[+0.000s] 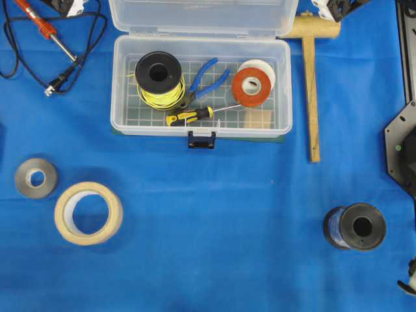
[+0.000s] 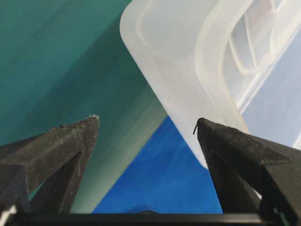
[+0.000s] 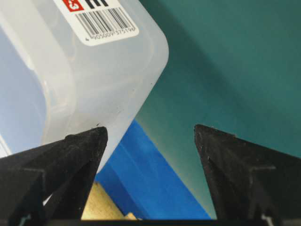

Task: Open the tool box with both arms.
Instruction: 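Swing the lid back past vertical with both grippers, away from the latch, then release the lid and pull both grippers back outward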

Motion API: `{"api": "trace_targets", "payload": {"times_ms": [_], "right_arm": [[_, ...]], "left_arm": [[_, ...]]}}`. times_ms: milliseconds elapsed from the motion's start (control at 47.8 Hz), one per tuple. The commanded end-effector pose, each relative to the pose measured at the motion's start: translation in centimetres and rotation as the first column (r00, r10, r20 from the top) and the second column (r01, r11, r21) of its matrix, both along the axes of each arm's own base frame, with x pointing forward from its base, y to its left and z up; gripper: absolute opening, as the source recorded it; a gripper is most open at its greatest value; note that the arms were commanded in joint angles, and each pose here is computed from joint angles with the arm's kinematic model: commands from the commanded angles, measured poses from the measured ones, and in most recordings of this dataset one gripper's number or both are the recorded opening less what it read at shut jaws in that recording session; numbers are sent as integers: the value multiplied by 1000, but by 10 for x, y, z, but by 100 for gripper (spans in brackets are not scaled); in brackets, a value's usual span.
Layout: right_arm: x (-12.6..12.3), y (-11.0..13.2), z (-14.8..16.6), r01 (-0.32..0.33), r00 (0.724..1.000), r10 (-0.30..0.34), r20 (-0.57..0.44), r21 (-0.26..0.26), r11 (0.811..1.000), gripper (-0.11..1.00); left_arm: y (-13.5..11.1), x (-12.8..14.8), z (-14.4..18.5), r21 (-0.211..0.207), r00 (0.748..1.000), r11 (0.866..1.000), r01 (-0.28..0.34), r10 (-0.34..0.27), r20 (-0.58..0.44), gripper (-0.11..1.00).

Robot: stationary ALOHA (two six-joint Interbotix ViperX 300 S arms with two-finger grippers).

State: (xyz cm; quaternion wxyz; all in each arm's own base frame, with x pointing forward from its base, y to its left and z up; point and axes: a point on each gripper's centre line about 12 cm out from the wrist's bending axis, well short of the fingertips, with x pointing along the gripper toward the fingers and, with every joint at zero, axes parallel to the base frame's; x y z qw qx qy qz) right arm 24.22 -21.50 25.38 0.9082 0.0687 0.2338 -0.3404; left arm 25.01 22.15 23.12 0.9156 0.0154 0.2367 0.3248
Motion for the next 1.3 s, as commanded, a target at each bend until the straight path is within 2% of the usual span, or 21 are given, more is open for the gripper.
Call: {"api": "trace_targets", "payload": {"times_ms": [0,355,606,920,1066,1275], "right_arm": [[20,4,19,-42,997,44,61,-39,998,81],[9,7,18,-27,998,29,61,-33,999,81],[-22,21,20,7,998,-5,61,-28,1000,81],[-56,37,26,46,997,-44,66,-32,998,81],[-61,41,22,48,997,-47,54,-20,999,81],[-59,40,18,51,997,-50,50,-8,999,81]], "left_arm": [[0,18,18,40,998,999,32,-34,51,90],[-2,8,15,35,999,999,18,-20,45,90],[-7,-21,11,33,999,999,-31,30,45,90],[-25,-56,17,63,994,995,-73,68,81,90],[-33,-66,19,78,993,994,-77,70,99,90],[-35,-65,19,75,993,995,-73,65,102,90]]}}
